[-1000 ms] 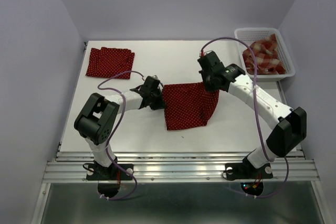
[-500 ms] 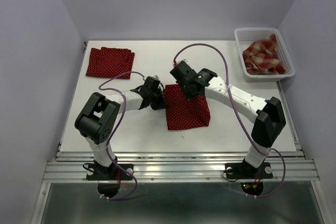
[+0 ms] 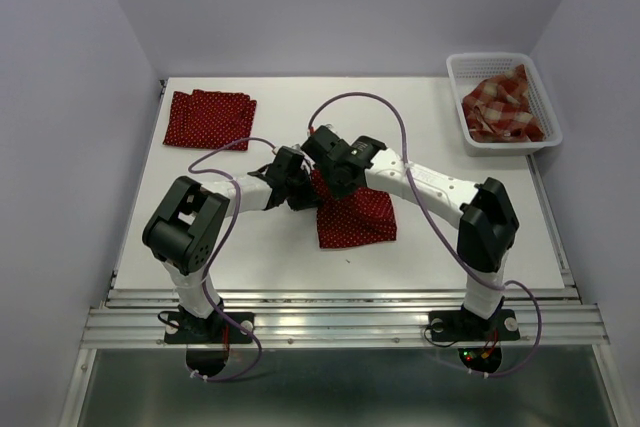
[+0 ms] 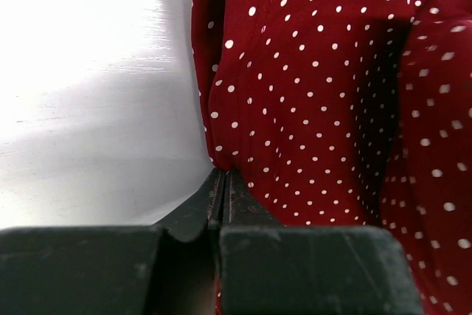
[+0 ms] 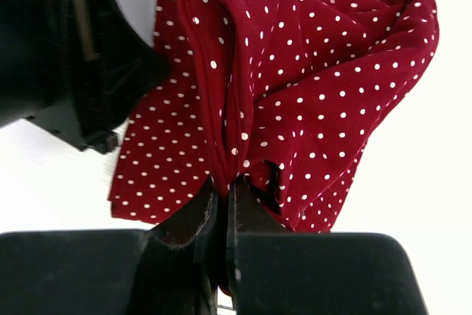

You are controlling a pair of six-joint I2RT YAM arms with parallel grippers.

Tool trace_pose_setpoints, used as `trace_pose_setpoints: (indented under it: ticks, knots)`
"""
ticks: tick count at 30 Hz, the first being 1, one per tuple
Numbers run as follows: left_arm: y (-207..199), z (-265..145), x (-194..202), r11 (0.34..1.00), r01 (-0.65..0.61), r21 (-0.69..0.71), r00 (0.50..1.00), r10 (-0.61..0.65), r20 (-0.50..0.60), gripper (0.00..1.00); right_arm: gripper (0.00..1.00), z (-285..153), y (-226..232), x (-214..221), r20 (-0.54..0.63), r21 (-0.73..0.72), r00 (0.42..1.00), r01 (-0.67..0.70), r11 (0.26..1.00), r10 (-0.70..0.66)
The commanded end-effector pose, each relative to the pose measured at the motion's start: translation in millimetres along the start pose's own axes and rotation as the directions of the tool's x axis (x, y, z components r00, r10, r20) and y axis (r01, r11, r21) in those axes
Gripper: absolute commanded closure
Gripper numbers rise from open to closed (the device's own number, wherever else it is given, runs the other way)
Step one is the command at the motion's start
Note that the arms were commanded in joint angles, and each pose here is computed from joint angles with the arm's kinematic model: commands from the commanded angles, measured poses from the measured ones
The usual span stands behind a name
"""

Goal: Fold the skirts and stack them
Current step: Fold the skirt

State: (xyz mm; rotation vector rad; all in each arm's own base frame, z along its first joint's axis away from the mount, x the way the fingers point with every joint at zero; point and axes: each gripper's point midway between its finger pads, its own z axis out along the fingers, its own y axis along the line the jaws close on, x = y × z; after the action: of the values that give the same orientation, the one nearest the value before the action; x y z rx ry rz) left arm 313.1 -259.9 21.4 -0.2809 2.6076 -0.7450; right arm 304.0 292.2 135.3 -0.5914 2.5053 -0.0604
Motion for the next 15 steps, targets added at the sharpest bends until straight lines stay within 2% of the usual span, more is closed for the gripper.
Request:
trace_pose_setpoints:
  ticks: [1, 15]
  knots:
    - [6.6, 0.8, 11.7, 1.0, -0.001, -0.012, 1.0, 0.001, -0.029, 1.0, 0.99, -6.7, 25.2, -19.7, 0.048, -0.075, 0.998, -0.04, 0.996, 0.043]
    - [9.0, -3.1, 10.7, 0.999, 0.013, -0.032, 1.0, -0.014, -0.019, 1.0, 0.97, 26.8, 35.4, -6.9, -0.013, -0.043, 0.997, -0.073, 0.996, 0.072]
